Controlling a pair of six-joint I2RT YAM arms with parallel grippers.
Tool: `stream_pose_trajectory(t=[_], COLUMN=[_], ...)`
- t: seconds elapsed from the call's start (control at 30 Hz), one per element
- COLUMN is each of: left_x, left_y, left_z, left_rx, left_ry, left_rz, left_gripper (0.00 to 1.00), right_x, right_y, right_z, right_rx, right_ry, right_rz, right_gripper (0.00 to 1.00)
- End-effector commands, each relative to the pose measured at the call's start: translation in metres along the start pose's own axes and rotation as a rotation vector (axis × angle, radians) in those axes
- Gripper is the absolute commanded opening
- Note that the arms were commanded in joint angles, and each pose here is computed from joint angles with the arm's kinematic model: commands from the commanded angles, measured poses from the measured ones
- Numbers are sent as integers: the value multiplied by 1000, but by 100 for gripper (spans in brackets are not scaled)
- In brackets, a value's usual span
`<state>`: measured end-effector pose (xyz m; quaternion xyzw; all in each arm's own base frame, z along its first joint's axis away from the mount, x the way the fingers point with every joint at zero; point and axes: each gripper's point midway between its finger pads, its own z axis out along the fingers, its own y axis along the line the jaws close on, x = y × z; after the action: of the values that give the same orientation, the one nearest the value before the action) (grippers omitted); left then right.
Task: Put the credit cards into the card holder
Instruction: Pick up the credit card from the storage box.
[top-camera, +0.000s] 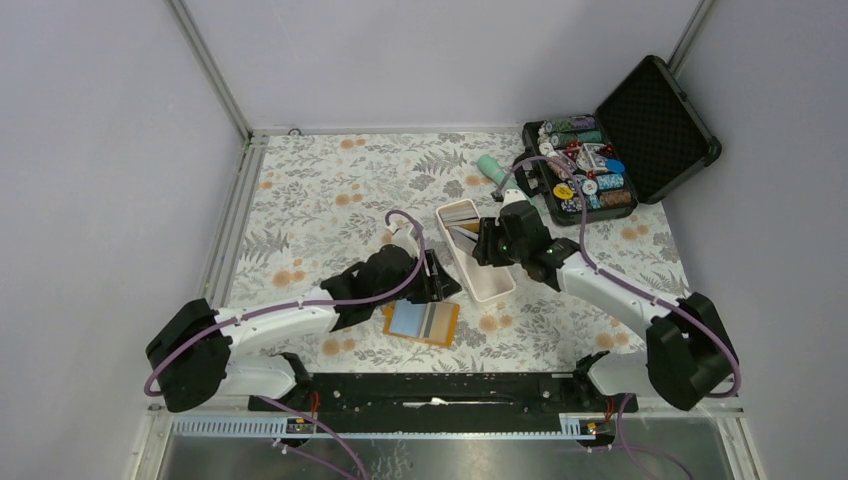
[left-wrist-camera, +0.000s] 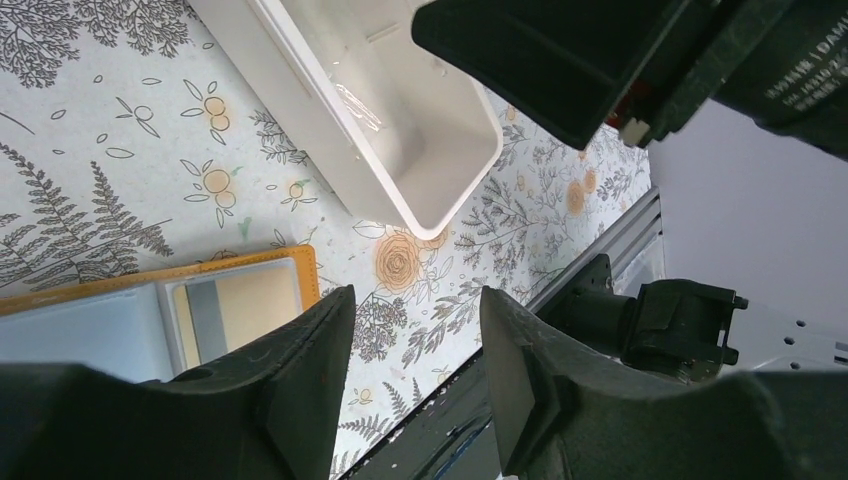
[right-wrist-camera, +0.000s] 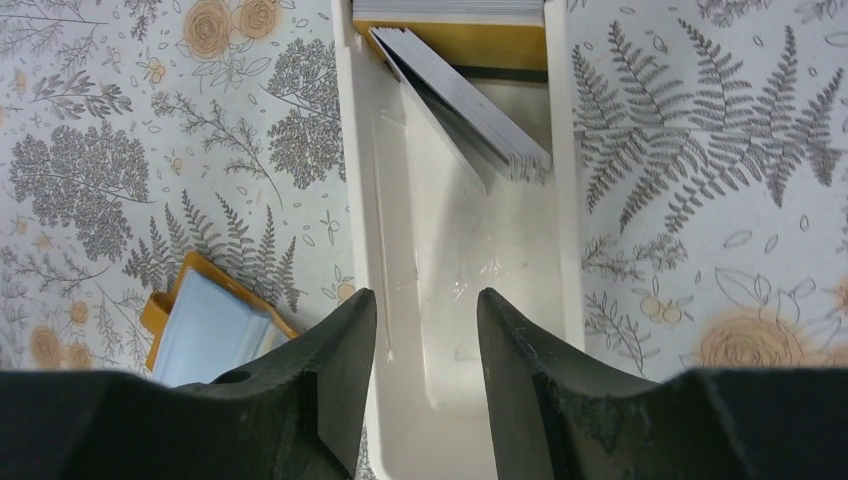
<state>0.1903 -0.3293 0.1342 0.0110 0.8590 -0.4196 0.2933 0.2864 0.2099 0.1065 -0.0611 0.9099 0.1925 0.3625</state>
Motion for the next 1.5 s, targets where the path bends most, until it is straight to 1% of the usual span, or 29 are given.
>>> stream_pose_trajectory(t=[0.0,0.13,0.43,0.73,0.83,1.07,1.2,1.3,1.43,1.47], left_x=[-16,-19,-19,-19,-17,-16,-15,-15,-20,-20], left_y=[-8,3,30,45,48,55,65,70,68,68], left_z=[-1,-5,-12,-14,-14,-13,-13,-15,-18,-18], left_rx=[7,-15,-73,-111,-116,-131,-163,-168,-170,-172], left_ry=[-70,-91,-100,-108,-106,-104,-104,-116,-122,-121], left_rz=[-15,-27,-47,-63,-71,-78,-76,-76,-63,-56], left_gripper=[52,52,51,50,50,50,50,50,50,50], right_x=[-30,-33,-25,-17,-23,-16,-16,-16,-15,-14], right_y=[22,17,-6,-4,-2,5,8,10,18,19], right_z=[12,29,50,69,75,88,92,91,89,88], right_rx=[-130,-111,-46,-82,-92,-146,-171,-193,-256,-260], right_ry=[-39,-14,30,84,61,89,97,101,104,104], right_rz=[-66,-90,-122,-152,-166,-188,-228,-265,-302,-305], right_gripper=[48,46,44,40,39,33,26,14,1,0])
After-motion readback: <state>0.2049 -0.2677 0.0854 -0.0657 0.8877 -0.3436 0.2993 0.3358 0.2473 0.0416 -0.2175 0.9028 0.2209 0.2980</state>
